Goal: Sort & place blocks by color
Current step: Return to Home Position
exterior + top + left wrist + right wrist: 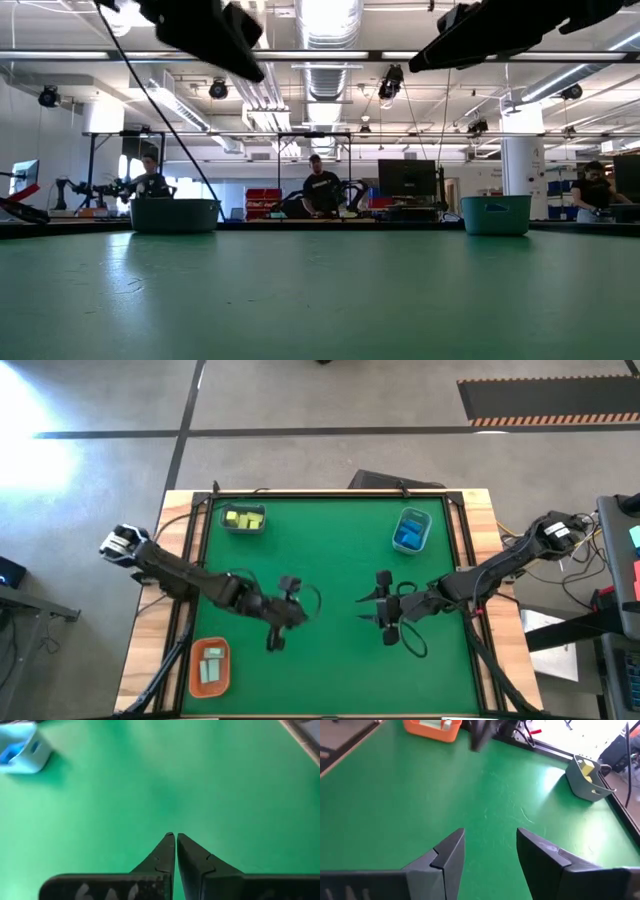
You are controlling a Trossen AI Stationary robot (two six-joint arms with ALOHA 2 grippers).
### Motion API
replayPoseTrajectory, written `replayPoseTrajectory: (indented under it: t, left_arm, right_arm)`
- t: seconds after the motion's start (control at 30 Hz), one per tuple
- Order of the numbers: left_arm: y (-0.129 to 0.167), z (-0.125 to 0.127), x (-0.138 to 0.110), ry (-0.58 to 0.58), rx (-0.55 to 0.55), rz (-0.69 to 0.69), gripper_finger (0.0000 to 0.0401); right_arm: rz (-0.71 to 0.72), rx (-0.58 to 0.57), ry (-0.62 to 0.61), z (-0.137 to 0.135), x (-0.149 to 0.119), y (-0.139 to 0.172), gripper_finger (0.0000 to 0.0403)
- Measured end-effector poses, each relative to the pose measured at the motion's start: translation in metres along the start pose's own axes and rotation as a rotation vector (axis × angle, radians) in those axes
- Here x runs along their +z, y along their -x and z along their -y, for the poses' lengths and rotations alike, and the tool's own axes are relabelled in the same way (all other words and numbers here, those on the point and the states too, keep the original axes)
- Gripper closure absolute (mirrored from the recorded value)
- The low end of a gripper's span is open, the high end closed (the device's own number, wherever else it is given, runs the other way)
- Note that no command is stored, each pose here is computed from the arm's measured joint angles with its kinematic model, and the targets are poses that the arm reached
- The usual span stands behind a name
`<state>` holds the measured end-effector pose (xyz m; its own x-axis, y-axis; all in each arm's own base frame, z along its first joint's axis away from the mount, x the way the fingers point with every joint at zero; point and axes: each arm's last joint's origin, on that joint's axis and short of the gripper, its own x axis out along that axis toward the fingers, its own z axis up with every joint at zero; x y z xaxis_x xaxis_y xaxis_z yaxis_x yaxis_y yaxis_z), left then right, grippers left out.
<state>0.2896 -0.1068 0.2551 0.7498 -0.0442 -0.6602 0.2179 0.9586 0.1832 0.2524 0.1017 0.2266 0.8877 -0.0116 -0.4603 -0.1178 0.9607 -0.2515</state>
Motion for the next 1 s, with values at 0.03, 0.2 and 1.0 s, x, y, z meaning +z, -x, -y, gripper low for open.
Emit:
replayPoseTrajectory:
  t: [0.03, 0.2, 1.0]
  left_arm:
    - [0.003, -0.005, -0.006, 0.011, 0.010, 0.004, 0.0401]
    - [0.019, -0.022, -0.039, 0.065, 0.053, 0.071, 0.0401]
    - [0.099, -0.032, -0.139, 0.205, 0.145, 0.529, 0.0401]
  right_arm:
    - [0.010, 0.003, -0.008, 0.003, -0.002, 0.001, 0.0237]
    - [0.056, -0.014, -0.050, 0.018, -0.020, 0.007, 0.0239]
    - [0.290, -0.109, -0.199, 0.045, -0.094, 0.071, 0.0239]
